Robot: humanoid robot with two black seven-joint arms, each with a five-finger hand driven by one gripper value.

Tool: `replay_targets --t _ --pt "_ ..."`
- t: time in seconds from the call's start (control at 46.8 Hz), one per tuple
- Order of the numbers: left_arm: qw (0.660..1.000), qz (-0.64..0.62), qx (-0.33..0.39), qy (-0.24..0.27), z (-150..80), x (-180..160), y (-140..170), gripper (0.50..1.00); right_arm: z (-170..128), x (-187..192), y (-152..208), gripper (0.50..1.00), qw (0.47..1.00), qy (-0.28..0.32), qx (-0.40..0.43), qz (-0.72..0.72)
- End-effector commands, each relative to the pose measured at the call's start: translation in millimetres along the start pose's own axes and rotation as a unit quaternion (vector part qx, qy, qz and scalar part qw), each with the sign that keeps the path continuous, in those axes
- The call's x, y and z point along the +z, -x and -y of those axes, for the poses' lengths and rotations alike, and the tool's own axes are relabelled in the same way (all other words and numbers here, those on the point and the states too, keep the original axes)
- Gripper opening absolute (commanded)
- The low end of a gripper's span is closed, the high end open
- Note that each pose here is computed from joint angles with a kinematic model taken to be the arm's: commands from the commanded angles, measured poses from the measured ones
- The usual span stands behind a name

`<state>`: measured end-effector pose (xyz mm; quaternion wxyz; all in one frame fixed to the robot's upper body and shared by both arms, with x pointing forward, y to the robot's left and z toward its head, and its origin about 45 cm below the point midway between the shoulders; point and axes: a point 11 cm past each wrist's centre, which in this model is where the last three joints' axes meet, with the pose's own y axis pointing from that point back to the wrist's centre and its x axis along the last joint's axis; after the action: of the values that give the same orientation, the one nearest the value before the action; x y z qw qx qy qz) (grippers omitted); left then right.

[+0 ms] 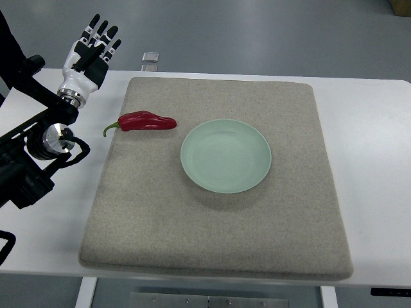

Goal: Place red pepper on plate with left hand
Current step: 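Raise the left hand and open its fingers above the pad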

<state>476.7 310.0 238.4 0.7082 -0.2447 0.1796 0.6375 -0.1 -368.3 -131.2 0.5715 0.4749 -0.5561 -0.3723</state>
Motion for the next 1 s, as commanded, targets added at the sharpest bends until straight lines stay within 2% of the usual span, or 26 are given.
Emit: replay_targets --t 0.0,0.747,0.982 --pt "1.000 0.000 -0.002 -0.003 -1.2 -2.0 0.0 0.999 0.0 0.0 0.0 0.928 1.000 0.000 0.000 0.000" --pt "1.000 0.014 0.001 -0.008 -3.6 -3.2 -5.2 0.996 0.0 0.0 0.0 0.928 1.000 0.000 0.000 0.000" --pt "0.997 0.069 -0.020 -0.018 -3.6 -4.3 -3.2 0.996 0.0 0.0 0.0 0.928 1.000 0.000 0.000 0.000"
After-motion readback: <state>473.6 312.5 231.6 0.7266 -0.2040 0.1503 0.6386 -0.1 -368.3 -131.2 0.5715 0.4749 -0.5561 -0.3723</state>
